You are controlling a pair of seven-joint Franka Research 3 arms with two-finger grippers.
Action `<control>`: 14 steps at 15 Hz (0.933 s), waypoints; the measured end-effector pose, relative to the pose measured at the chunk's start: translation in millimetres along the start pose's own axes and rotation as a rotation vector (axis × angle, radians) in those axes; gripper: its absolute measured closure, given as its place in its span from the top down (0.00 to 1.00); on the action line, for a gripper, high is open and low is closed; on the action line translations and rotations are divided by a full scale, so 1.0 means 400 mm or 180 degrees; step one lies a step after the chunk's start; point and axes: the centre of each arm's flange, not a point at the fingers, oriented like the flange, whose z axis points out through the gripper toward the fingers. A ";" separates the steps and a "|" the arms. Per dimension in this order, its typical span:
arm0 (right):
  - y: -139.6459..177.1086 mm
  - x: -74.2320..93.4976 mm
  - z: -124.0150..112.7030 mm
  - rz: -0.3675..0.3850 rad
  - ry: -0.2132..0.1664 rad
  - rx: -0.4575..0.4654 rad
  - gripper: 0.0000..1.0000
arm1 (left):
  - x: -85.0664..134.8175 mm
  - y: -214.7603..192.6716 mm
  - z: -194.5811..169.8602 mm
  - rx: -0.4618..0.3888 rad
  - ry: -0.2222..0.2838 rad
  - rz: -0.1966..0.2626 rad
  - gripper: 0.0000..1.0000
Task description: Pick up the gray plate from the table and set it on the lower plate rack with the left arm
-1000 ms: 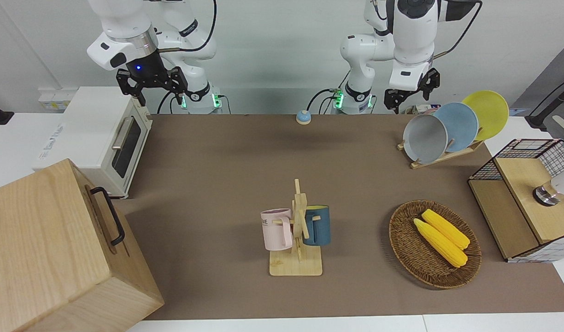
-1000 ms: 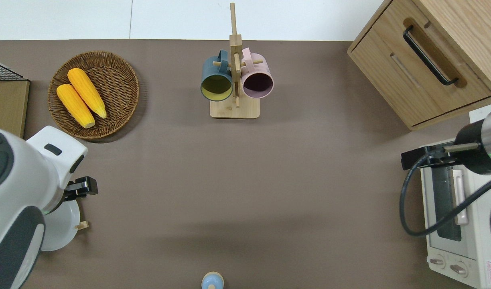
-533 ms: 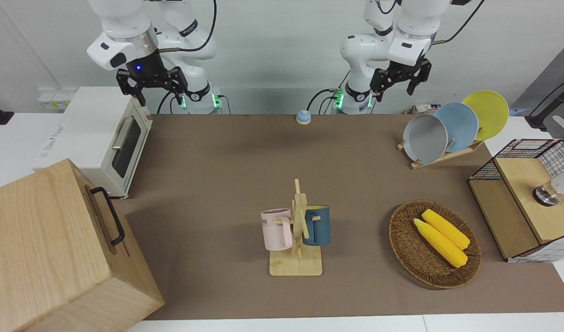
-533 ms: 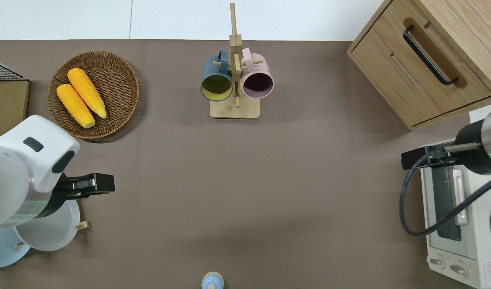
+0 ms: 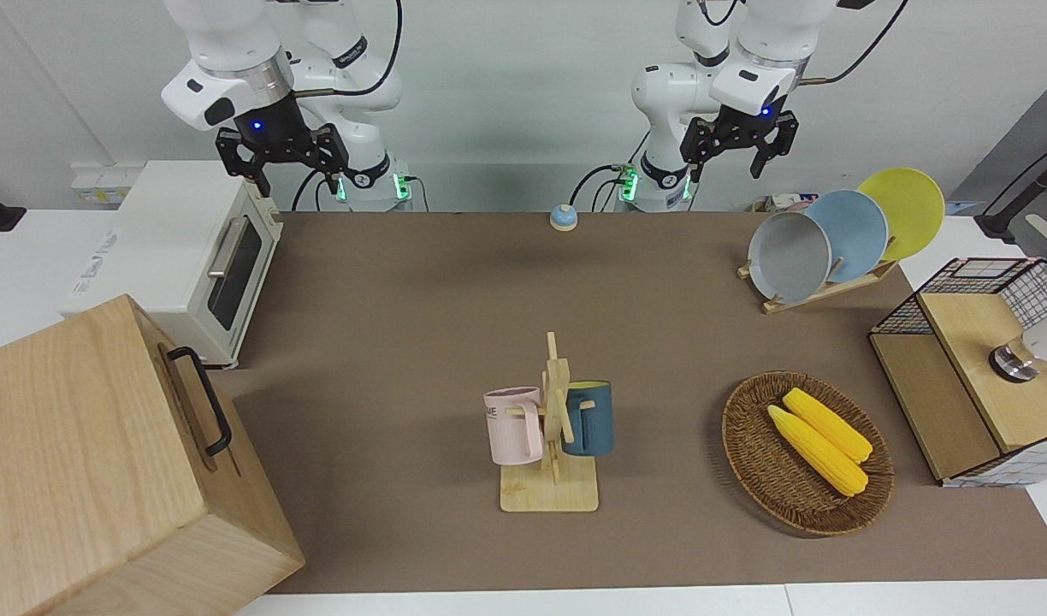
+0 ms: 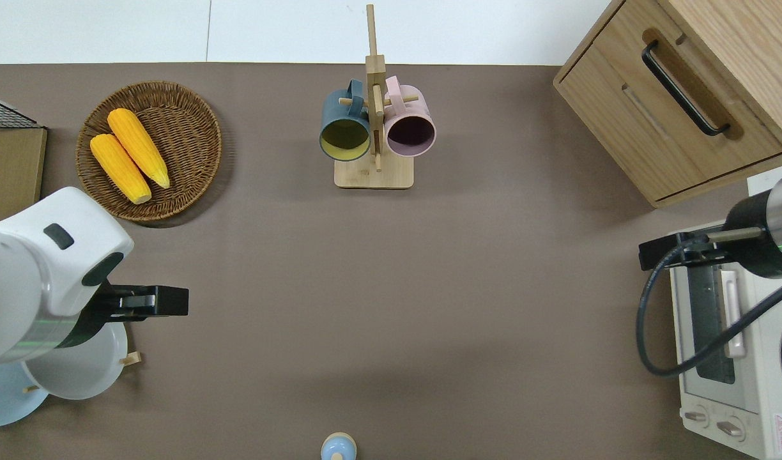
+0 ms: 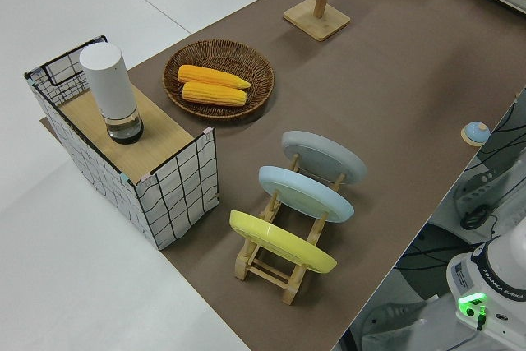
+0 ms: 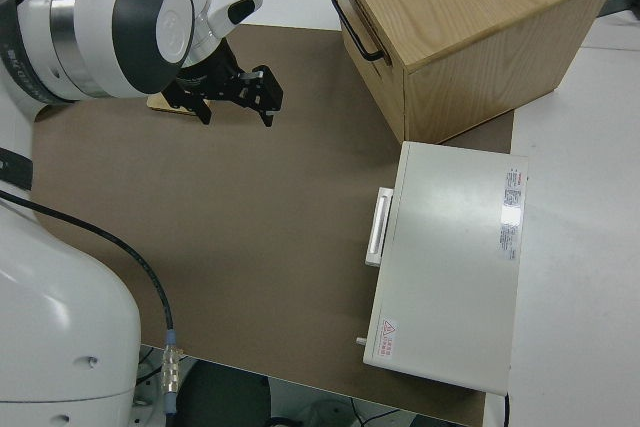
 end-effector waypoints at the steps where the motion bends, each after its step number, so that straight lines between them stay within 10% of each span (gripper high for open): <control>1: 0.000 0.000 0.000 0.0000 0.0000 0.0000 0.99 | 0.000 0.000 -0.001 -0.0028 -0.0003 0.0062 1.00; 14: 0.000 0.000 0.000 0.0000 0.0000 0.0000 0.99 | 0.003 -0.023 -0.043 -0.0272 0.0071 0.0196 1.00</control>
